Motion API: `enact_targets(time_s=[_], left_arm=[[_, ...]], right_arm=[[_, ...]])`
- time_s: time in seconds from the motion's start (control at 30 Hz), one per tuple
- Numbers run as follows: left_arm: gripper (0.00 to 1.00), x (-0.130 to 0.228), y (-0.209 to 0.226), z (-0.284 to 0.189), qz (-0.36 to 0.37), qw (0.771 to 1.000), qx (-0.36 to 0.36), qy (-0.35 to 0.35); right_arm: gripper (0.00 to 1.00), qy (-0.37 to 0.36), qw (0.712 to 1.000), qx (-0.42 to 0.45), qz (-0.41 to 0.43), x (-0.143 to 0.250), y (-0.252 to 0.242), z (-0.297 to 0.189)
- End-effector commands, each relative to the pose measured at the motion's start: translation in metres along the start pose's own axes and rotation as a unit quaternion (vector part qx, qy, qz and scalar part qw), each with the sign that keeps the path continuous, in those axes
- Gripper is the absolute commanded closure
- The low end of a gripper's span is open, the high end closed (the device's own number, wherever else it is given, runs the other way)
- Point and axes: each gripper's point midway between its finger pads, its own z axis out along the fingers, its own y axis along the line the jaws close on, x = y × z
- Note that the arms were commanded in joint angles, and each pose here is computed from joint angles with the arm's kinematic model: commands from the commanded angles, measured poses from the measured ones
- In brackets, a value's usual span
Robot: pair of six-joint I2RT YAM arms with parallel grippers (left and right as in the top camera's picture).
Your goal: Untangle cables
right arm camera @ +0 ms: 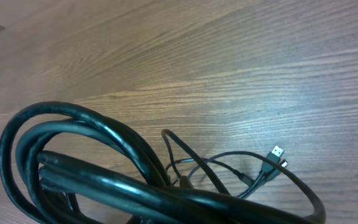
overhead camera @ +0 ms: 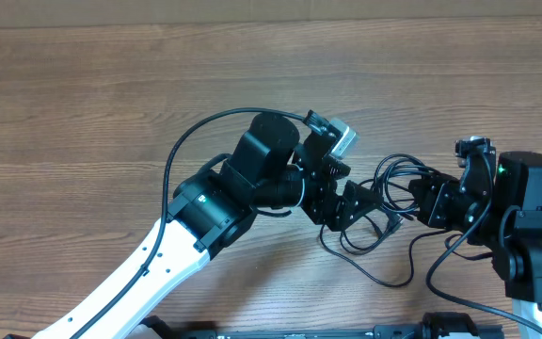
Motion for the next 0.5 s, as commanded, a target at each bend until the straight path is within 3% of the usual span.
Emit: enact_targets(time_s=[0.0,0.07,0.13,0.4,0.47], left_arm=[[0.2,-0.008,0.001,0.005,0.015,1.0,-0.007,-0.011],[0.3,-0.007,0.001,0.01,0.012,1.0,-0.004,-0.008],[0.34,-0.005,0.002,0.016,0.004,1.0,-0.002,-0.004],[0.34,-0.007,-0.002,0.037,0.006,1.0,0.015,-0.007],[0.37,-0.01,-0.003,0.038,0.005,1.0,0.019,-0.012]], right_arm=[[0.96,0.003,1.0,0.005,-0.001,0.003,-0.002,0.0],[0.96,0.006,1.0,0.006,0.0,0.004,-0.002,0.0],[0.96,0.007,1.0,0.006,-0.006,0.005,-0.003,0.0],[0.96,0.019,0.999,-0.005,-0.033,0.01,0.001,-0.001],[0.96,0.02,0.999,-0.005,-0.034,0.011,0.001,-0.001]])
